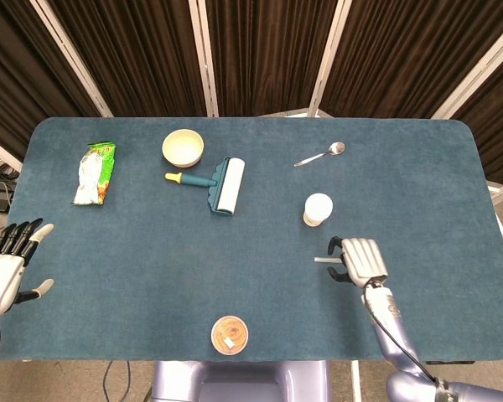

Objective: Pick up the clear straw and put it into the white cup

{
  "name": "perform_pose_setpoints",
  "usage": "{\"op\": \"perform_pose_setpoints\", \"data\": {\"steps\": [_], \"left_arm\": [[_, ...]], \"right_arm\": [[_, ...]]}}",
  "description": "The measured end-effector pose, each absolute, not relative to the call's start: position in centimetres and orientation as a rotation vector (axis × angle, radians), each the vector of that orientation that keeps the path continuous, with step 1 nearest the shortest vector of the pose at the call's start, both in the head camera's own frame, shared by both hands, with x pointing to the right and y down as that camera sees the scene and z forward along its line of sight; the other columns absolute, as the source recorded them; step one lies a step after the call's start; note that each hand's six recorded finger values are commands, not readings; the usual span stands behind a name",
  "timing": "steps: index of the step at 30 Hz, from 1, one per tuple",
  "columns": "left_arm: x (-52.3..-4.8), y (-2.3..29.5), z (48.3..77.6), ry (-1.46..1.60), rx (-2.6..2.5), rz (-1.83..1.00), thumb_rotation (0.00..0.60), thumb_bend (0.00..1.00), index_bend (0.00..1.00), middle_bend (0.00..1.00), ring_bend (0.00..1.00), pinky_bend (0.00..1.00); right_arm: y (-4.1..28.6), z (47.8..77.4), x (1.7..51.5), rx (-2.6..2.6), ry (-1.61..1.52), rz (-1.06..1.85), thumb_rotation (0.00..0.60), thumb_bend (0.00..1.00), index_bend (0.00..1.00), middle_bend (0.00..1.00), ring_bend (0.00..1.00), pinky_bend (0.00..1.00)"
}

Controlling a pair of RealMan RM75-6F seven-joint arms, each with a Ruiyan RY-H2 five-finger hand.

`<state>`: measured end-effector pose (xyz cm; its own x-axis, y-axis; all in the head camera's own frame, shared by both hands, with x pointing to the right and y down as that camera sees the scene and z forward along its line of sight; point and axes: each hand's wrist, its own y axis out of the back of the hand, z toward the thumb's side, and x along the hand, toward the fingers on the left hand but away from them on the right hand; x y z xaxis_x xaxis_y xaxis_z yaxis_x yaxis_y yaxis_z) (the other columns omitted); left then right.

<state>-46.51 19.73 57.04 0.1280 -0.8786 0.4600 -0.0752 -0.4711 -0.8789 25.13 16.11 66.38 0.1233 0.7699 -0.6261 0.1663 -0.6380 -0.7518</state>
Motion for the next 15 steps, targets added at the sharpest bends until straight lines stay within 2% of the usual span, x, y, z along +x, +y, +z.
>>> {"op": "perform_pose_setpoints", "data": {"steps": [15], "left_arm": [[-46.5, 19.8, 57.0, 0.933, -1.689, -1.419, 0.600, 0.24, 0.10, 0.00, 0.00, 0.00]], "right_arm": [[16.6, 70.3, 24.5, -1.908, -0.927, 1.624, 0.600, 0.28, 0.50, 1.00, 0.97, 0.97]]}}
